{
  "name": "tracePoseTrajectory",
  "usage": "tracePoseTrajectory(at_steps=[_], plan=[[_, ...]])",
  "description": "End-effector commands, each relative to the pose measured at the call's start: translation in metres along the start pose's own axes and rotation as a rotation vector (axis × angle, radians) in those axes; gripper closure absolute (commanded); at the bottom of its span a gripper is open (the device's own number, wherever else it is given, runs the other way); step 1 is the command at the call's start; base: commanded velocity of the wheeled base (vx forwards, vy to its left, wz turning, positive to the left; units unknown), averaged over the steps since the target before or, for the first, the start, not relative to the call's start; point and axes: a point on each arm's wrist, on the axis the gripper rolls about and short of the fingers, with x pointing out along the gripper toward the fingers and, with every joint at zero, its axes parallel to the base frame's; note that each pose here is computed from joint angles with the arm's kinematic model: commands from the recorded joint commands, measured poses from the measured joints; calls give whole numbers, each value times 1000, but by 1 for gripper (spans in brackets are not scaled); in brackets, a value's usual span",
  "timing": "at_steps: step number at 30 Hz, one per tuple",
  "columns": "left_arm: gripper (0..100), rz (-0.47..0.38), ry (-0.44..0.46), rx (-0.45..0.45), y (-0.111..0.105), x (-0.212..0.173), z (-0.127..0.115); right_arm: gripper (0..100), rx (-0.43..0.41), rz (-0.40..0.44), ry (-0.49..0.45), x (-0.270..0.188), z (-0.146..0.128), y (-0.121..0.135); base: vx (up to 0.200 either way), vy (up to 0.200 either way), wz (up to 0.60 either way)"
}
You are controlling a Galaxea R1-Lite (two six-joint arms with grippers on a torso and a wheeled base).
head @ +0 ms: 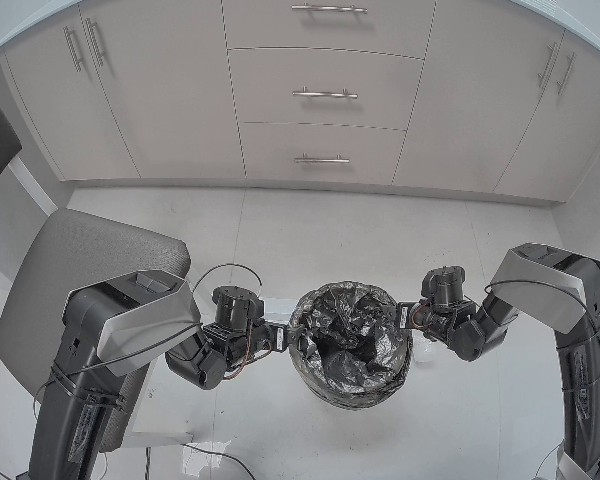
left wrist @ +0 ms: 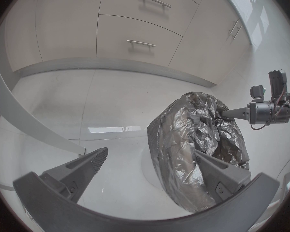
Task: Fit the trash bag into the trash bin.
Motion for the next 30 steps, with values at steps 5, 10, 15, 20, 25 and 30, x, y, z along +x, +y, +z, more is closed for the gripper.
tracePoseTrajectory(at_steps=[5,10,15,20,25,30], plan=[[0,2,4,-1,0,0,-1,0,12,-14,-1,5,-2,-5,0,0,0],[0,2,4,-1,0,0,-1,0,9,-3,-7,-3,3,-1,0,0,0],[0,2,4,-1,0,0,-1,0,7,18,-10,-16,10,2,0,0,0],[0,3,6,-1,0,0,-2,0,30,51,-4,-21,11,6,0,0,0],[0,3,7,-1,1,1,-2,0,36,45,-10,-19,12,4,0,0,0],[0,3,7,-1,1,1,-2,0,40,41,-10,-18,13,2,0,0,0]])
